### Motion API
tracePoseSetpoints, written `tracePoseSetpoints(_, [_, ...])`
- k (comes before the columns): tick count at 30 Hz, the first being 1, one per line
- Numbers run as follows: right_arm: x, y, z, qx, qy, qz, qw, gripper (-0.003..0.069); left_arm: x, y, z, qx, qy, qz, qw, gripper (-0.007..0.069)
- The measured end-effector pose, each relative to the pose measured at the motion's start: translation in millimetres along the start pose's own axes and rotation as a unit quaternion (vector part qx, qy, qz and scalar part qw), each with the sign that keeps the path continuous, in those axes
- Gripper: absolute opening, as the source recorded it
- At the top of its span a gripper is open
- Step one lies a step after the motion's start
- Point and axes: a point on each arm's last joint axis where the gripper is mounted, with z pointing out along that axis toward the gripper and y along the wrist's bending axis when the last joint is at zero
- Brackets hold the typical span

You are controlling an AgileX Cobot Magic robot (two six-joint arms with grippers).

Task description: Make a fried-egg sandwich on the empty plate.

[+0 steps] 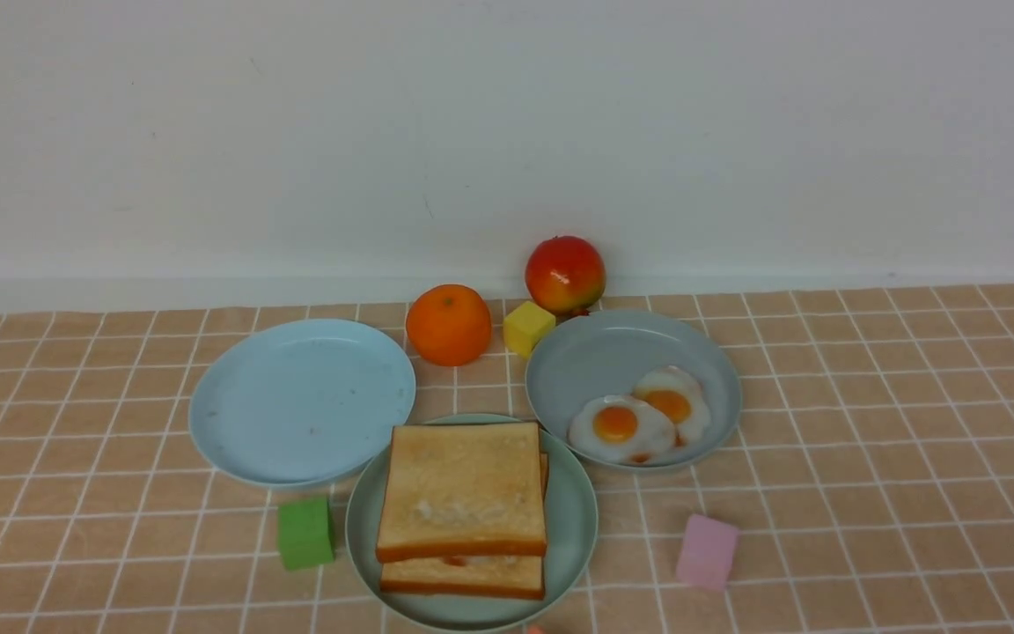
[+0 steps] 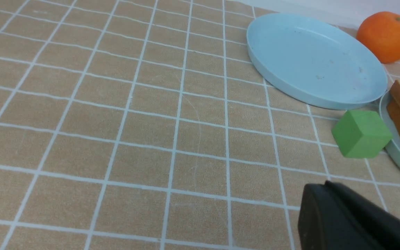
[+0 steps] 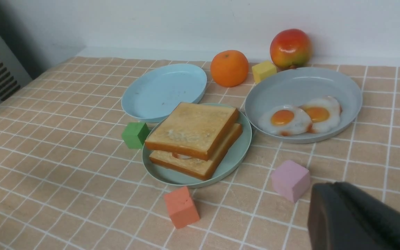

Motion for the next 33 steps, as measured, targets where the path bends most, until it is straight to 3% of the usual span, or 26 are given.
tracePoseSetpoints(22, [-0.1, -0.3, 0.1, 0.004, -0.001, 0.001, 1.000, 0.0043, -0.2, 0.0, 0.0, 0.000, -0.001, -0.001, 1.000, 0.0000])
tracePoseSetpoints(25, [-0.6, -1.9, -0.7, 0.024, -0.009, 0.006, 1.000, 0.0046, -0.3, 0.0, 0.0, 0.000, -0.002, -0.001, 1.000, 0.0000])
tracePoseSetpoints(33, [15.4, -16.9, -1.7, 0.131, -0.062, -0.008, 0.989, 0.0051, -0.3, 0.0, 0.0, 0.000, -0.002, -0.001, 1.000, 0.0000])
